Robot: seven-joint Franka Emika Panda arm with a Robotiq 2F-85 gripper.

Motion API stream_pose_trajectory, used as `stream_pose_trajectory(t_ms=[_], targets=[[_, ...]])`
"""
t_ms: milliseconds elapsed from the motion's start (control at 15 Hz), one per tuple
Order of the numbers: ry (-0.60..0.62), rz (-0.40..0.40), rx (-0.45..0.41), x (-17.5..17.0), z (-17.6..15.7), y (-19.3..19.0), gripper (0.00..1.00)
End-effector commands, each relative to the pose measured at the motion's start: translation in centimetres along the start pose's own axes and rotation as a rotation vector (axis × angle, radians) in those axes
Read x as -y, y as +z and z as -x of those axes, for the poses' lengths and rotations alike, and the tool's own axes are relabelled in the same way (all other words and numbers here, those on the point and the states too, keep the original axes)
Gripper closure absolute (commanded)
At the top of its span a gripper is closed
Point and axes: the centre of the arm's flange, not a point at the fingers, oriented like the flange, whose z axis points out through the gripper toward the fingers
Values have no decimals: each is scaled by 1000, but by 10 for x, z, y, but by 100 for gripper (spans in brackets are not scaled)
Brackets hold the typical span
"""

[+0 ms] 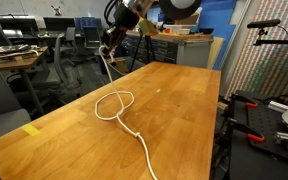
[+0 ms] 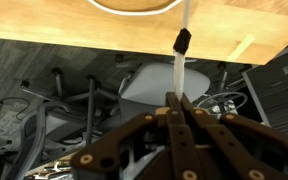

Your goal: Tie a knot using the white rope

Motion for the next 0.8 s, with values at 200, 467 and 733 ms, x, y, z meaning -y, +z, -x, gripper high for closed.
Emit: stream_pose_trajectory(t_ms=[200,467,733], targets=[[29,54,81,-10,-21,18,99],[42,70,100,-21,-23,20,64],[67,55,83,-20,-33,13,32]])
